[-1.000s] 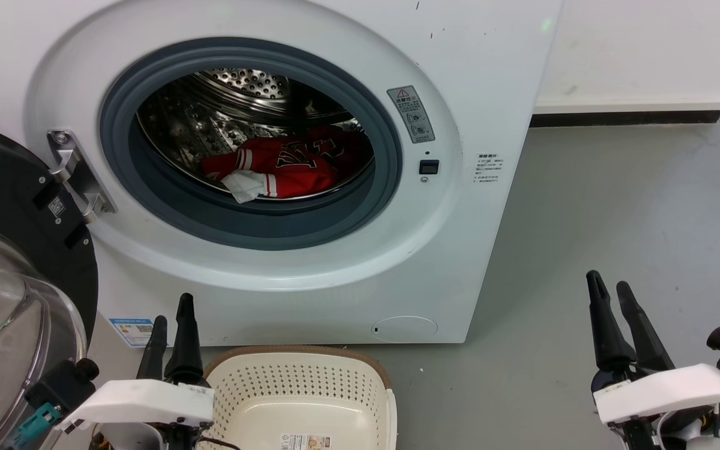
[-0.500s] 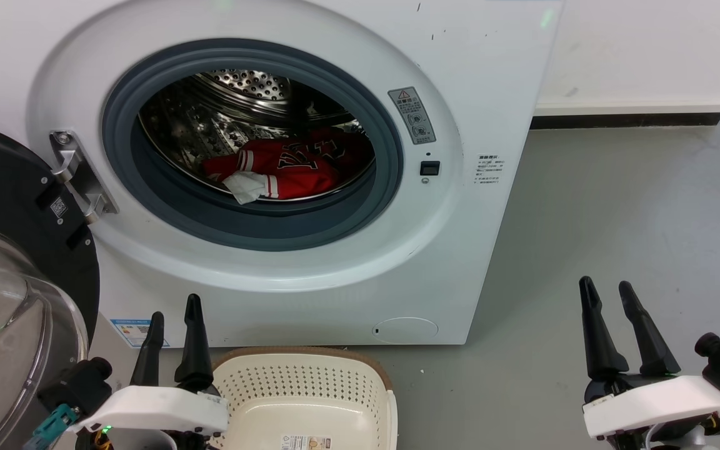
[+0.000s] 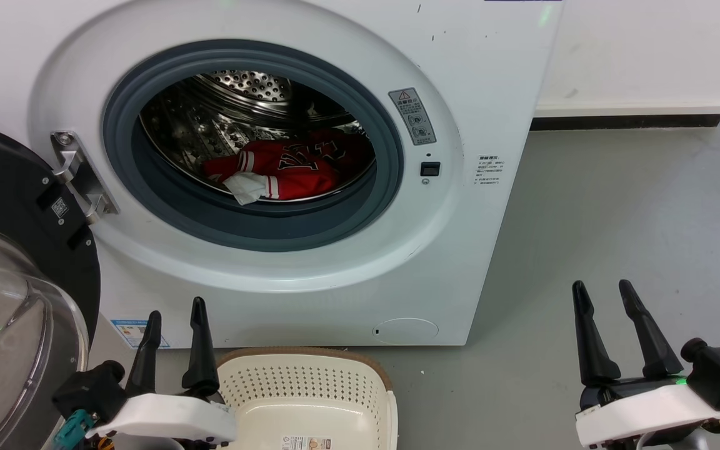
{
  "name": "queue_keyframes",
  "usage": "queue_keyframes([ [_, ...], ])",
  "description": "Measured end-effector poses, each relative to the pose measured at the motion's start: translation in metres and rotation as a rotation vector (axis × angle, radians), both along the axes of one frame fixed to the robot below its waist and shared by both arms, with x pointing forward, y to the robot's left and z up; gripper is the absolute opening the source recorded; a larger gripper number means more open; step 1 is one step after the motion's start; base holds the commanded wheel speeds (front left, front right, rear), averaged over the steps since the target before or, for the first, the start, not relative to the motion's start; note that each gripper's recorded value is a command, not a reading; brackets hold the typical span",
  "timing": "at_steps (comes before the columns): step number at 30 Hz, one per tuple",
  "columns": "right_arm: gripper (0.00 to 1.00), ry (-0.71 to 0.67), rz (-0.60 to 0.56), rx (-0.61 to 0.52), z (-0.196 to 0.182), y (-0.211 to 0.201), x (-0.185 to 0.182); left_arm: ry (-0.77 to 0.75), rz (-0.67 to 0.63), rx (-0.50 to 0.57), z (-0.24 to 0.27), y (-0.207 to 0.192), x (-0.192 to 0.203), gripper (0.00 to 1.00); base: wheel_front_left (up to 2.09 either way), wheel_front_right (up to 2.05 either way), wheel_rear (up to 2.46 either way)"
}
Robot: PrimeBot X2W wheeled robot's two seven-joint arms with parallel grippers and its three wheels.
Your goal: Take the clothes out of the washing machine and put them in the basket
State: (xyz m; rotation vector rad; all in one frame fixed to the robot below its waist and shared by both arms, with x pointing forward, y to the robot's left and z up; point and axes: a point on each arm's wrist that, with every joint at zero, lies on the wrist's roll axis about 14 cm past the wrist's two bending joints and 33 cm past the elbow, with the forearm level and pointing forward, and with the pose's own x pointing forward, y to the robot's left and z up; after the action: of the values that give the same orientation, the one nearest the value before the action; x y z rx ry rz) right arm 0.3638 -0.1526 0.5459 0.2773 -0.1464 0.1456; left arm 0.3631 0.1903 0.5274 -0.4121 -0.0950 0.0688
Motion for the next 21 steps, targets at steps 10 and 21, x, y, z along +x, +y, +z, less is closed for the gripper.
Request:
queue_keyframes([
  [10,1.0,-0.042,0.002,-0.101,0.006,0.004,-0.002,-0.021,0.008,0.094,0.004,0.0,-0.003,1.0,0.0,0.0,0.0],
  [21,1.0,-0.076,0.003,-0.19,0.01,0.007,-0.004,-0.039,0.017,0.186,0.007,-0.001,-0.005,1.0,0.0,0.0,0.0],
])
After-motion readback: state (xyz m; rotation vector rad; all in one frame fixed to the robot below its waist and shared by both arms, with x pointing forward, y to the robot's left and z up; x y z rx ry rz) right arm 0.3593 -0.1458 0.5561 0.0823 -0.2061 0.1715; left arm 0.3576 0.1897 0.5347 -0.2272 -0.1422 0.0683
